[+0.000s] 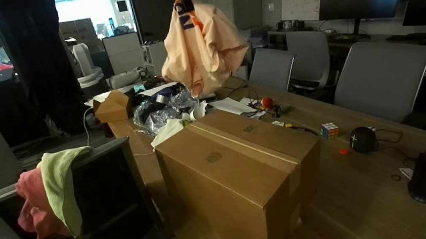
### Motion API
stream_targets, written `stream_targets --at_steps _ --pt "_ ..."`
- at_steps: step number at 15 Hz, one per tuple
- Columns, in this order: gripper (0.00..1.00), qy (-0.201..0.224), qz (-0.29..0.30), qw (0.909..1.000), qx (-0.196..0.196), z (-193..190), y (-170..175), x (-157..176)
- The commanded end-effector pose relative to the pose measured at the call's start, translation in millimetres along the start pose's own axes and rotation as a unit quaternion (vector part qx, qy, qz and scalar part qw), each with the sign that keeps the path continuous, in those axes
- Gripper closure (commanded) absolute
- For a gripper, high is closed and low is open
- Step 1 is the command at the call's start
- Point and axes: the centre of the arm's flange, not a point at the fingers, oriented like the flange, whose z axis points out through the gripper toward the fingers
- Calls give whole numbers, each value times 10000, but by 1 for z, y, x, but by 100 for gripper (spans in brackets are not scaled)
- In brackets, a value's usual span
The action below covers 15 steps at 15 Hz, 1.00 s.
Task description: Put the towels on the table
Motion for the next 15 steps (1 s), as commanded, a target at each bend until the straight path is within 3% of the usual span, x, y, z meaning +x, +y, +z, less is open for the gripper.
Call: stream_targets --at_steps 1,2,3,5,13,15 --pt "97 549 669 9951 475 -25 13 15" --pt "96 668 865 9923 582 -27 13 20" --pt "69 669 957 9919 507 -25 11 25" --pt "61 409 841 9953 240 -14 8 27" --pt "2 -438 -251 9979 -395 44 5 -12" --pt "0 -568 -858 9935 -482 52 2 -37"
